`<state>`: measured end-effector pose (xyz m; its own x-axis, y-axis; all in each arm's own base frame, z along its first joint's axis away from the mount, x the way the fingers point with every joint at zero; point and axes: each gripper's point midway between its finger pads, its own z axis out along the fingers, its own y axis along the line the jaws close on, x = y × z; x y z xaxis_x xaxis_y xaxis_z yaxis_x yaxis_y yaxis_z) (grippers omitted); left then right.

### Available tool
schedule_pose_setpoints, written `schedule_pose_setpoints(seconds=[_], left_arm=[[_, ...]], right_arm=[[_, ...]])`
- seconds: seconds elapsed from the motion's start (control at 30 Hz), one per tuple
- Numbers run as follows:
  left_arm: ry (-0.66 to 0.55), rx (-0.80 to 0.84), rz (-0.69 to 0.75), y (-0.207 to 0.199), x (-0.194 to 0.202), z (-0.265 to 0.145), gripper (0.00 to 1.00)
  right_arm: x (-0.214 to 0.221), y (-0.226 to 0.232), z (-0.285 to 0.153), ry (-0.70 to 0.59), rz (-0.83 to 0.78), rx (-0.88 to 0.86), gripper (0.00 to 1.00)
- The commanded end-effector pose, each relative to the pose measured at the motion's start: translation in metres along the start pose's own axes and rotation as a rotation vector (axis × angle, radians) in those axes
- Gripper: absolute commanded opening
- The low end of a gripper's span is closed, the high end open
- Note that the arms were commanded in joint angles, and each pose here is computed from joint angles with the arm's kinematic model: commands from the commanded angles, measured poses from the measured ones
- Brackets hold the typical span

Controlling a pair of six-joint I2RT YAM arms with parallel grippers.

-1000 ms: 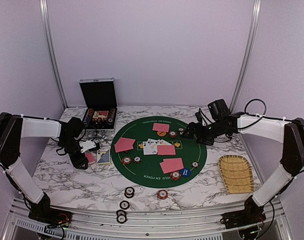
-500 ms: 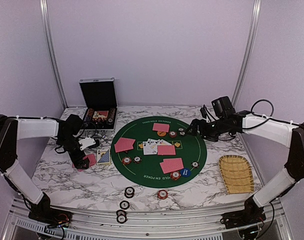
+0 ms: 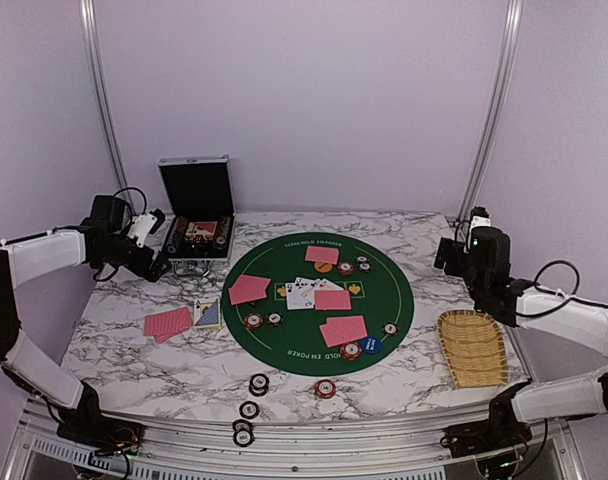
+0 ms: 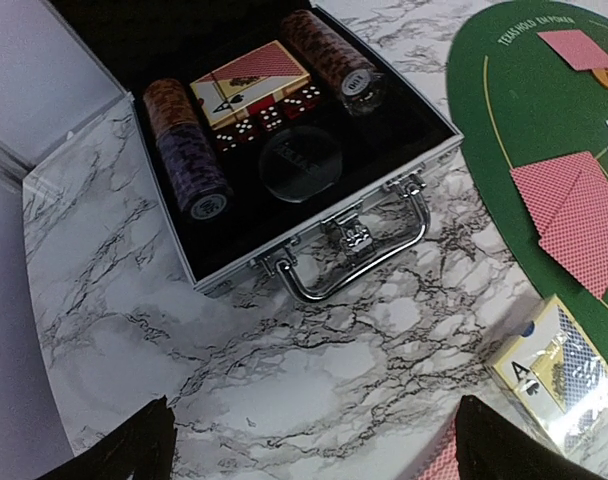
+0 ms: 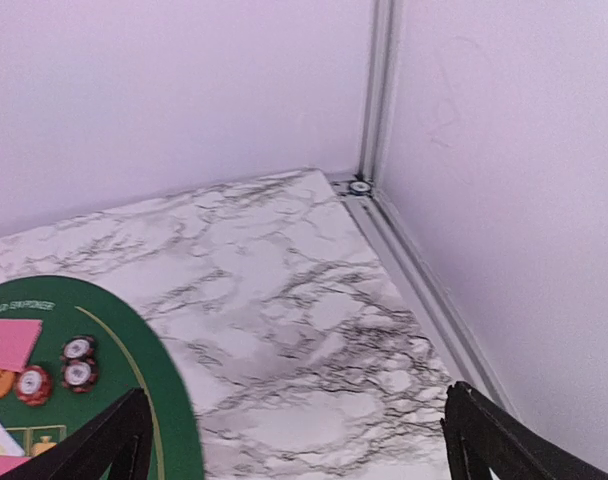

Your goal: Distribute texas hold em gaming equipment

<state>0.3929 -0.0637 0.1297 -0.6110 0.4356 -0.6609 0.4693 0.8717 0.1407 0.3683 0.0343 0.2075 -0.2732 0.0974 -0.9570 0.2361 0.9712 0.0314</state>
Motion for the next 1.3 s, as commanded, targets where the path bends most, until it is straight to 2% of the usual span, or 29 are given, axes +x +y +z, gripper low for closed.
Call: schedule_pose_setpoints(seconds=[0.0, 0.1, 0.33, 0.5, 0.57, 0.67, 0.73, 0.8, 0.9, 1.03, 1.27], left_arm=[[-0.265, -0.065, -0.140, 0.027, -0.025, 0.006, 0.99], [-0.291, -0.078, -0.171, 0.033, -0.014, 0.018, 0.99], [-0.376, -0.101, -0.279, 0.043, 0.000, 0.024, 0.99], [-0.483, -0.156, -0.287, 0.040, 0.011, 0.014, 0.99], [-0.490, -0.170, -0.292, 0.041, 0.013, 0.011, 0.99], [-0.528, -0.215, -0.310, 0.047, 0.012, 0.002, 0.99], [-0.605, -0.259, -0.321, 0.045, 0.023, -0.009, 0.99], [-0.640, -0.291, -0.324, 0.044, 0.027, -0.018, 0.99], [-0.684, -0.335, -0.349, 0.048, 0.034, -0.022, 0.99], [-0.676, -0.335, -0.351, 0.048, 0.035, -0.022, 0.99], [-0.677, -0.338, -0.351, 0.049, 0.035, -0.022, 0.99]], right_arm=[[-0.020, -0.057, 0.001, -0.225, 0.016, 0.251, 0.99], [0.001, -0.073, 0.009, -0.217, -0.007, 0.292, 0.99], [0.028, -0.088, 0.001, -0.323, -0.023, 0.248, 0.99], [0.030, -0.087, 0.008, -0.338, -0.015, 0.216, 0.99], [0.032, -0.087, 0.011, -0.342, -0.009, 0.213, 0.99], [0.033, -0.072, 0.018, -0.356, -0.060, 0.138, 0.99], [0.040, -0.060, 0.018, -0.348, -0.092, 0.060, 0.99], [0.039, -0.060, 0.012, -0.393, -0.098, 0.052, 0.99], [0.044, -0.062, 0.023, -0.343, -0.101, 0.080, 0.99], [0.046, -0.069, 0.036, -0.300, -0.058, 0.076, 0.99], [0.043, -0.071, 0.033, -0.318, -0.059, 0.076, 0.99]])
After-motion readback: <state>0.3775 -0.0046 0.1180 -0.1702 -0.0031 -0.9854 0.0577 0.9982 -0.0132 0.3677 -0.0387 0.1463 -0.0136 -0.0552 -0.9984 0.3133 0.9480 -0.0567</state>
